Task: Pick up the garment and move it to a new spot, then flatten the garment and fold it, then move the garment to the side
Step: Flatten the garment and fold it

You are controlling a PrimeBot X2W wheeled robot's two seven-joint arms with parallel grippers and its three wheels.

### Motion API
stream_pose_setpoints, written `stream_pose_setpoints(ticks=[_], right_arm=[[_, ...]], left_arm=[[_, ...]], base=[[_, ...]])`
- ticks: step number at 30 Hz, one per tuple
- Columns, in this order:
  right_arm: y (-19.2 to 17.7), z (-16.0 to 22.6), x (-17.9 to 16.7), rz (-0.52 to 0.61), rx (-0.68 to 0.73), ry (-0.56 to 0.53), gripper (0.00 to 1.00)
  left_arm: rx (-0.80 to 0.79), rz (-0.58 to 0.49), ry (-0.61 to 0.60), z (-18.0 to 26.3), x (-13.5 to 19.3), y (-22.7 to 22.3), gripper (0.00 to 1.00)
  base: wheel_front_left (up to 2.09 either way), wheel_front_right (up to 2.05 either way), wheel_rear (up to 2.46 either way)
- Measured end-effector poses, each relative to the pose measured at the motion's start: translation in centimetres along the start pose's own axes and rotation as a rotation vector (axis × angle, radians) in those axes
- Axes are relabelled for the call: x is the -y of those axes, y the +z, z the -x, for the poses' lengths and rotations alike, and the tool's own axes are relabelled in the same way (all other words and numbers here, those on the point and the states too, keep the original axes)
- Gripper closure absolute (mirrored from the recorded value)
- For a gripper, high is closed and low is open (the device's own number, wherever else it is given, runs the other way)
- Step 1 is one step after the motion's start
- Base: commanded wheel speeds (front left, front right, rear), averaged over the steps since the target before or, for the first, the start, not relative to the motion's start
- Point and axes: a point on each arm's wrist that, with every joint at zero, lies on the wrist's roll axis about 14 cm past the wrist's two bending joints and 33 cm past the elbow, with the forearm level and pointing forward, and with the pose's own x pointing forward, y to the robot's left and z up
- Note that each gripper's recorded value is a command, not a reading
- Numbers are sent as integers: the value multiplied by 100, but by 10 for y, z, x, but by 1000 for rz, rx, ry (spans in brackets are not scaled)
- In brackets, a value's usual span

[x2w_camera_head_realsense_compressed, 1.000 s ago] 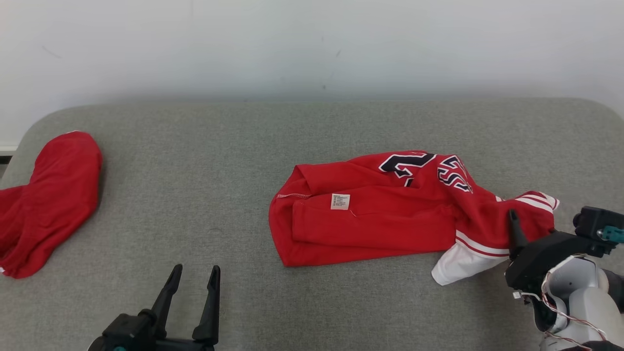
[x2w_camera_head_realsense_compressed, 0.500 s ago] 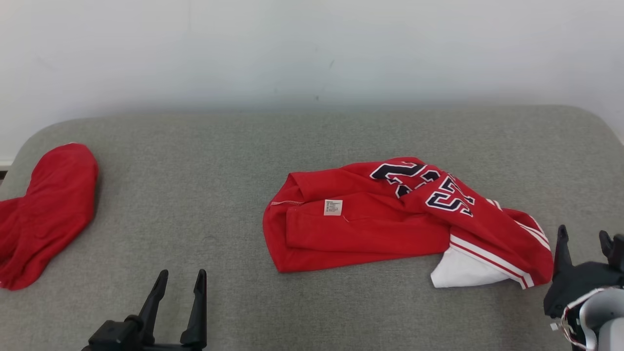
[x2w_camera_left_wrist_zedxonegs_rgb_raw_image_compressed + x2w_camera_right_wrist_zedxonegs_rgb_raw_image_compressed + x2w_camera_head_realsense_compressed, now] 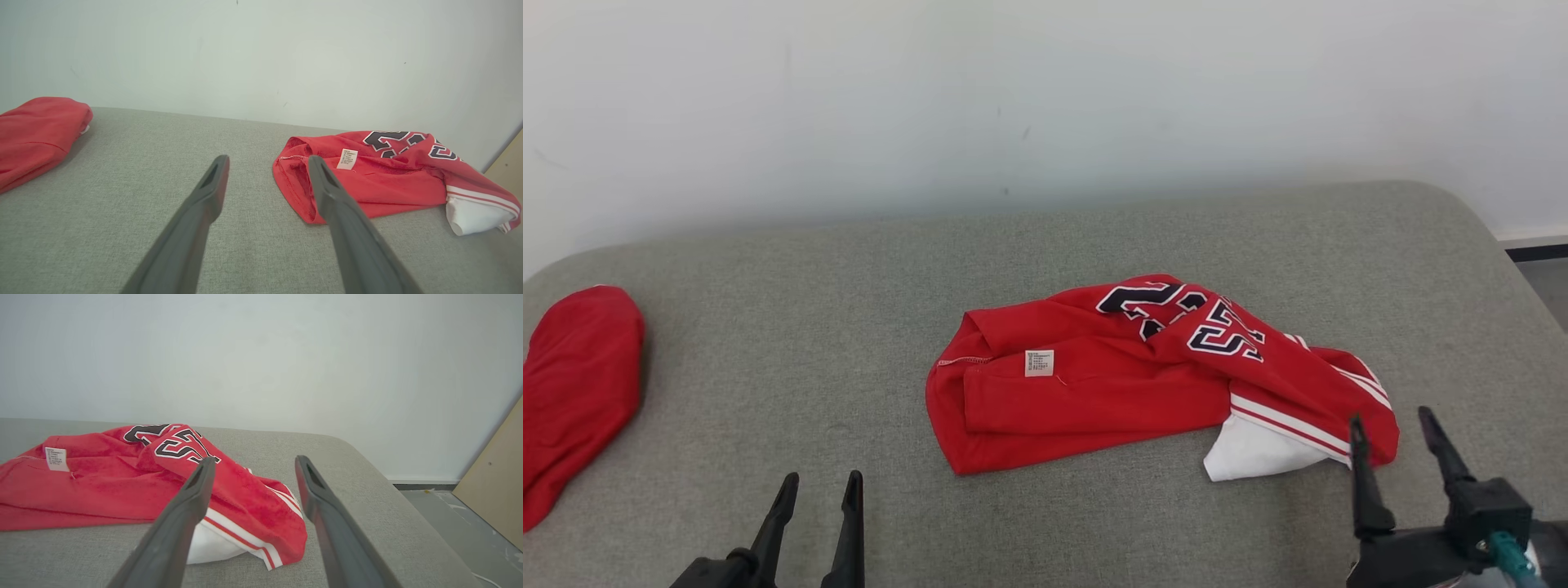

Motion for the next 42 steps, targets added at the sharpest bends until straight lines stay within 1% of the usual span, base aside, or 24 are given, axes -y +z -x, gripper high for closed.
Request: stream_pose_setpoints(ticks=[3, 7, 10, 17, 21, 26, 29, 36, 42], right_arm=[[0, 8, -16, -8, 21, 47, 0], [-10, 16, -28, -21, 0, 79, 0], [-18, 22, -31, -27, -25, 88, 0], [-19, 23, -31, -40, -27, 86, 0], [-18, 23, -31, -47, -28, 84, 0], [-22, 25, -31, -59, -38, 83, 0], [-22, 25, -32, -66, -37, 83, 0], [-18, 23, -31, -67, -20, 76, 0], [-28, 21, -36, -62, -47, 88, 0]], left_arm=[[-3, 2, -2, 3, 1, -1, 0], [-5, 5, 3, 6, 1, -2, 0], [-18, 9, 12, 12, 0, -6, 0], [-23, 13, 21, 16, -2, -8, 0], [-56, 14, -2, 13, 5, -16, 0], [-126, 10, -82, -17, 26, -22, 0], [-167, 29, -115, -37, 36, -26, 0], [-270, 40, -148, -83, 48, -39, 0], [-393, 66, -163, -104, 62, -70, 0]], base=[[0, 0, 0], [0, 0, 0], [0, 0, 0], [0, 0, 0], [0, 0, 0], [0, 0, 0], [0, 0, 0], [0, 0, 0], [0, 0, 0]])
